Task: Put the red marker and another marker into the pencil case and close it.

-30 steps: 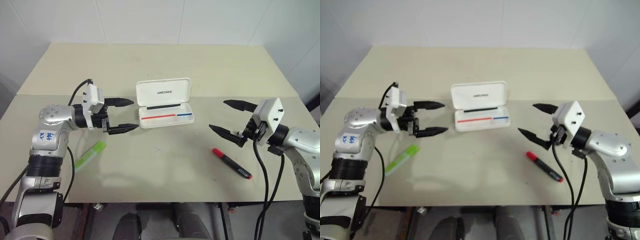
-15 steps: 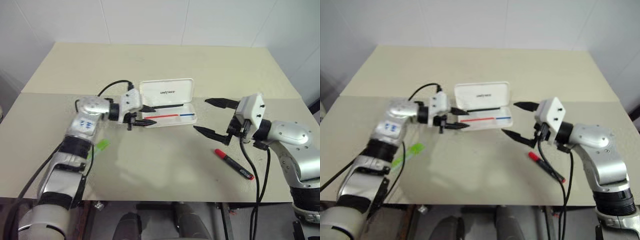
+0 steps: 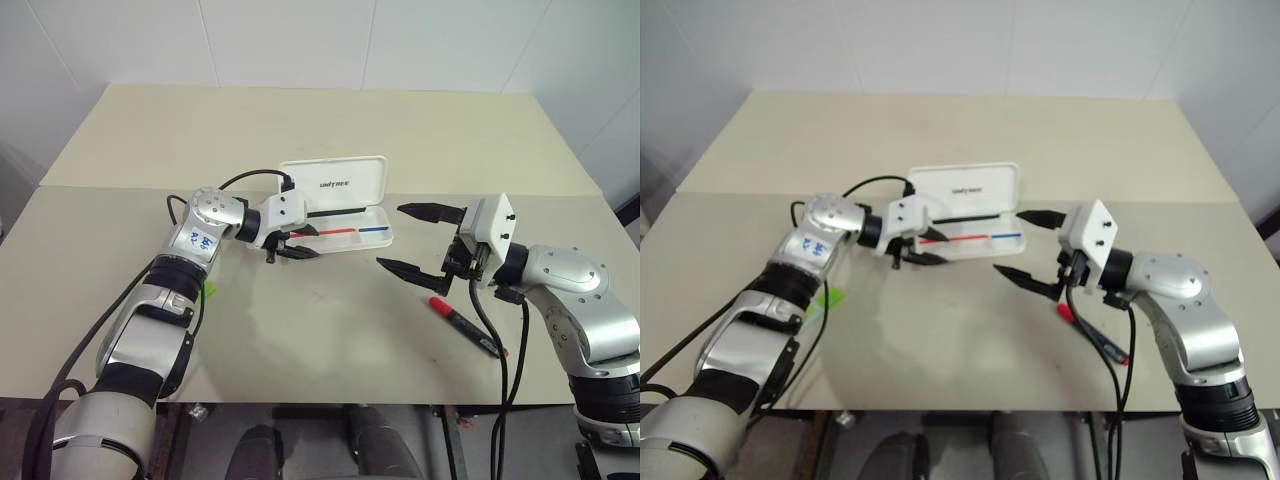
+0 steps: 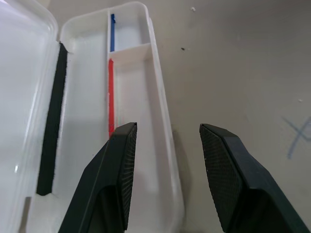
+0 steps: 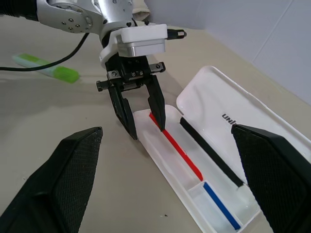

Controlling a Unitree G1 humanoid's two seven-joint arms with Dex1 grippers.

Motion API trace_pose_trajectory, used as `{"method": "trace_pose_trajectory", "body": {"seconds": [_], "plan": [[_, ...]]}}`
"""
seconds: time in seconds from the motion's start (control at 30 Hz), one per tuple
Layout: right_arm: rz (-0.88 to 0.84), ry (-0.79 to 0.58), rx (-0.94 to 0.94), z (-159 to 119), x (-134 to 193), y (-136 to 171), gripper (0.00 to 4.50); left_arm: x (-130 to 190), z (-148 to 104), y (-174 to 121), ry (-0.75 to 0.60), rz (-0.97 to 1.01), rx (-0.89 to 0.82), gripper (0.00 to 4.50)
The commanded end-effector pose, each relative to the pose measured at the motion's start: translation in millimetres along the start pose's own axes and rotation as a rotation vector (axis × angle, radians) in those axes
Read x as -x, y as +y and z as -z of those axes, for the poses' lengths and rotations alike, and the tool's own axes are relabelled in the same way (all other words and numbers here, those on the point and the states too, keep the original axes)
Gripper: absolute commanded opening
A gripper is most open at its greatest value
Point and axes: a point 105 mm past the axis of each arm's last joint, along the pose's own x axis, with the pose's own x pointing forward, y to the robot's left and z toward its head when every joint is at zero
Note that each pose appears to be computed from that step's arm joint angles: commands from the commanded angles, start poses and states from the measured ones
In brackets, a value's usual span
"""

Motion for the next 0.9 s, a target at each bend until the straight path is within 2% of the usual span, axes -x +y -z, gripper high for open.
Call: {"method": "trace_pose_trajectory", "body": {"seconds": [0.03,0.23,0.4,0.5,0.67,0.9], "plan": [[-0.031,-0.027,0.03,-11,-1,5,4.5,2,0,1,0.027,-0.001,-0.02,2.17],[-0.021,-0.04,0.032,-14,-3,4,4.5,-7,14,4,0.114,-0.014,-0.003,2.17],[-0.02,-0.046,0.035,-17,-4,4,4.5,-15,12,5,0.14,0.015,-0.001,2.17],[-0.015,-0.05,0.037,-19,-4,3,4.5,-18,11,6,0.143,0.018,0.001,1.59],[-0.01,-0.045,0.041,-19,-3,2,4.5,-19,7,9,0.125,0.0,-0.006,0.01],[-0.007,-0.03,0.04,-17,-1,0,4.5,-11,-12,13,0.05,-0.019,-0.087,0.01]]}}
